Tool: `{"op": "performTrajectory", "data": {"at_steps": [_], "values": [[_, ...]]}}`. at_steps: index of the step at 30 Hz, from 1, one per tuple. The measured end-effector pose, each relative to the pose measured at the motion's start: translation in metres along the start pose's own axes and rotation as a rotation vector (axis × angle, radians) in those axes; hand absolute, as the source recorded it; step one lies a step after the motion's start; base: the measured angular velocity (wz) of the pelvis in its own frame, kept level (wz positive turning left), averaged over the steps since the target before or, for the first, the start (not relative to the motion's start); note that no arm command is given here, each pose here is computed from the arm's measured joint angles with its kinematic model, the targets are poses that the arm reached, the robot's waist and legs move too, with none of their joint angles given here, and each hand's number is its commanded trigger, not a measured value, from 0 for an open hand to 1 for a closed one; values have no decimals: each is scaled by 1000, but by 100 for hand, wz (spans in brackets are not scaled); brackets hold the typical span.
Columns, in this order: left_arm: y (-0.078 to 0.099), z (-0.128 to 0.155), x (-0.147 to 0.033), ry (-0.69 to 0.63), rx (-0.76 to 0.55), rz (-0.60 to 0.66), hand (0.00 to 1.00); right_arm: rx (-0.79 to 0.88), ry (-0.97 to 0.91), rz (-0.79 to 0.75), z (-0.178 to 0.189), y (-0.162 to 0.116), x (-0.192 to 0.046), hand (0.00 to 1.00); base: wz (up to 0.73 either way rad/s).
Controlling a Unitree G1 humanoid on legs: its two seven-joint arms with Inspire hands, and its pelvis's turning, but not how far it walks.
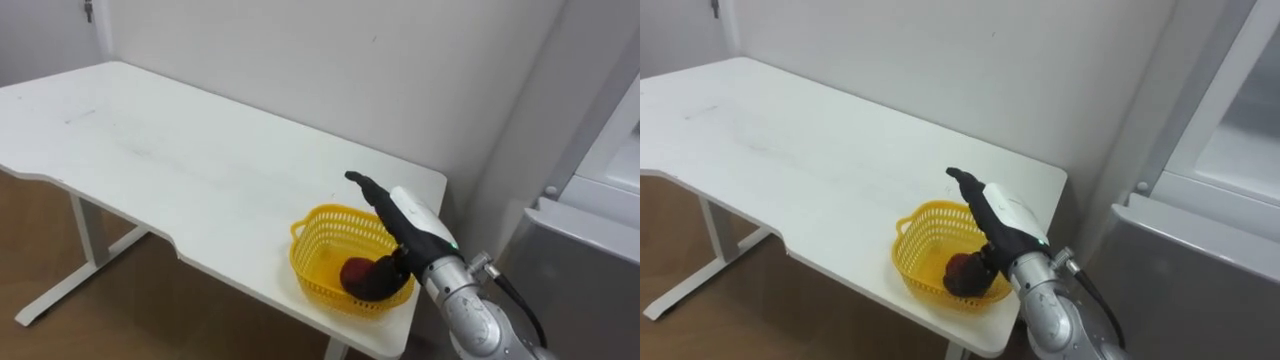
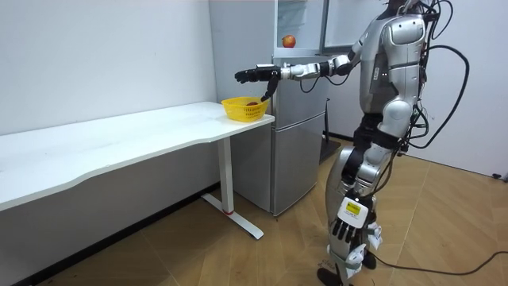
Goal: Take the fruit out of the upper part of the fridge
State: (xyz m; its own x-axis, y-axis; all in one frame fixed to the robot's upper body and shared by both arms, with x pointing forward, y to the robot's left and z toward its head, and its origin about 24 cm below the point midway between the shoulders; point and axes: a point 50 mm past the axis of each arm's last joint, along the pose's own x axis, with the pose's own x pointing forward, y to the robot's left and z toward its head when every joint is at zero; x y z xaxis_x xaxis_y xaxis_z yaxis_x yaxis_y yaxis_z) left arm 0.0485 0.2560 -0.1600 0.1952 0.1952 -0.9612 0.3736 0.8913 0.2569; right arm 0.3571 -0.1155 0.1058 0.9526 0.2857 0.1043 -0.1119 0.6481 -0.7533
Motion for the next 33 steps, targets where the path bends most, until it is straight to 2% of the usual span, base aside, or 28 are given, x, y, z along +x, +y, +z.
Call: {"op": "performTrajectory", "data": {"at_steps": [9,14,19,26,33], "values": [[-2,-7,-1,15,-2,12,0,5,-3,-11,0,-2,0,0,0],[-1,-8,-1,18,-20,15,0,63,-74,-127,16,-26,2,0,-2],[-5,-13,-2,28,-23,7,0,112,-157,-186,36,-35,0,0,-14],[-19,-15,-2,13,-33,-23,0,212,-381,-285,75,-54,-25,0,-17],[-22,-21,-2,16,-43,-36,0,294,-524,-358,95,-67,-54,0,-24]]}}
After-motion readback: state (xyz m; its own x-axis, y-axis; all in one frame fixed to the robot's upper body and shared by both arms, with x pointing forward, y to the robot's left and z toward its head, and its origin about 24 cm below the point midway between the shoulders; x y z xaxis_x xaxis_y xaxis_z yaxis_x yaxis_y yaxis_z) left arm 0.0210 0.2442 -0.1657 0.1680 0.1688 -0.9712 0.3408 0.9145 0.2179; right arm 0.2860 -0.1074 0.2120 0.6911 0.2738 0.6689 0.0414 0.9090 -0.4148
